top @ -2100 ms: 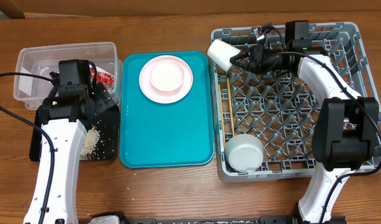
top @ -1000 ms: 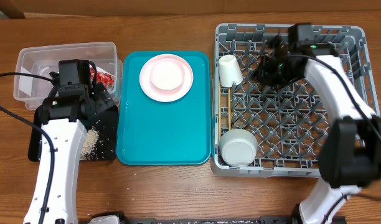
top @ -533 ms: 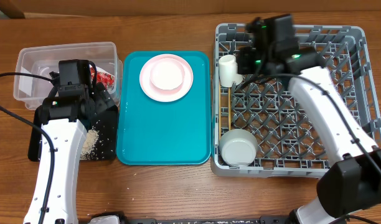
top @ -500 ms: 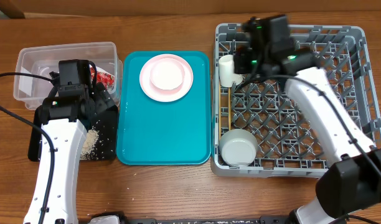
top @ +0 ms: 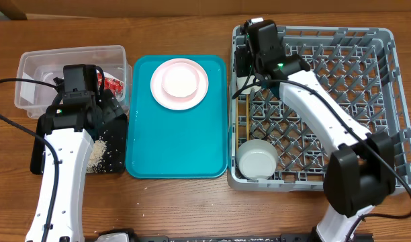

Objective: Sort waste into correct bins and load items into the dishwasher
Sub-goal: 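Move the right gripper left toward the pink plate on the teal tray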

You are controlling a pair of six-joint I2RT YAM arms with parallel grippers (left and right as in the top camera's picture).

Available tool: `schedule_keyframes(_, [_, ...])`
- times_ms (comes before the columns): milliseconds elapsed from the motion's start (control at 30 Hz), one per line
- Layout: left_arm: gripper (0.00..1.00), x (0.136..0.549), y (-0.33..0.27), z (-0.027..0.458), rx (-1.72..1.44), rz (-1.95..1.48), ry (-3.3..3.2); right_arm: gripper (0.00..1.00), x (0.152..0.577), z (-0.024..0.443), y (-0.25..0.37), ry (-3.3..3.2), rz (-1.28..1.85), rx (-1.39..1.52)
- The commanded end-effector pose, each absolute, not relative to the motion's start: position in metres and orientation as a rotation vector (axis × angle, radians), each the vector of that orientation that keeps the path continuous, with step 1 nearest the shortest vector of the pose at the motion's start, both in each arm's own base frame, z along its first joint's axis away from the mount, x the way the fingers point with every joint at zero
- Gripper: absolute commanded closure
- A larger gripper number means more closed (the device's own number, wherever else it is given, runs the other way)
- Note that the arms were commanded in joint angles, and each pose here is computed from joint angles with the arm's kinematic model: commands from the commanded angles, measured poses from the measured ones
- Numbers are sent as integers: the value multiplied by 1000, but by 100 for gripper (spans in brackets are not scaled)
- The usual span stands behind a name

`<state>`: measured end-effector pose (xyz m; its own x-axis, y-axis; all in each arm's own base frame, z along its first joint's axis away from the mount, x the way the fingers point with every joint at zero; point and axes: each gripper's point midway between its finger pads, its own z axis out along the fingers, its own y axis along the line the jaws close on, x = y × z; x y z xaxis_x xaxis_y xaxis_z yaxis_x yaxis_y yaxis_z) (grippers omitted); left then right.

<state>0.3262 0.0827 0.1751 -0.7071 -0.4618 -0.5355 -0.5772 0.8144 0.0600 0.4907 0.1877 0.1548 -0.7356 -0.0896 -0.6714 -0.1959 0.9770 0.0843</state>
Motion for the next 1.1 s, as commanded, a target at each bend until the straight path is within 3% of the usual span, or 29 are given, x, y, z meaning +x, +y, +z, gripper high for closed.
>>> schedule_keyframes(0, [0, 328, 83, 182, -755, 293, 2473, 81, 490, 140, 182, 2439, 149, -195])
schedule_keyframes(300, [0, 328, 83, 182, -755, 293, 2473, 85, 461, 117, 157, 2593, -3, -193])
schedule_keyframes(500, [0, 328, 83, 182, -755, 293, 2473, 96, 453, 116, 154, 2623, -12, -191])
schedule_keyframes(800, [0, 328, 83, 182, -755, 293, 2473, 96, 482, 154, 170, 2437, 70, -164])
schedule_keyframes(1067, [0, 328, 83, 182, -755, 293, 2473, 96, 475, 168, 235, 2374, 485, -328])
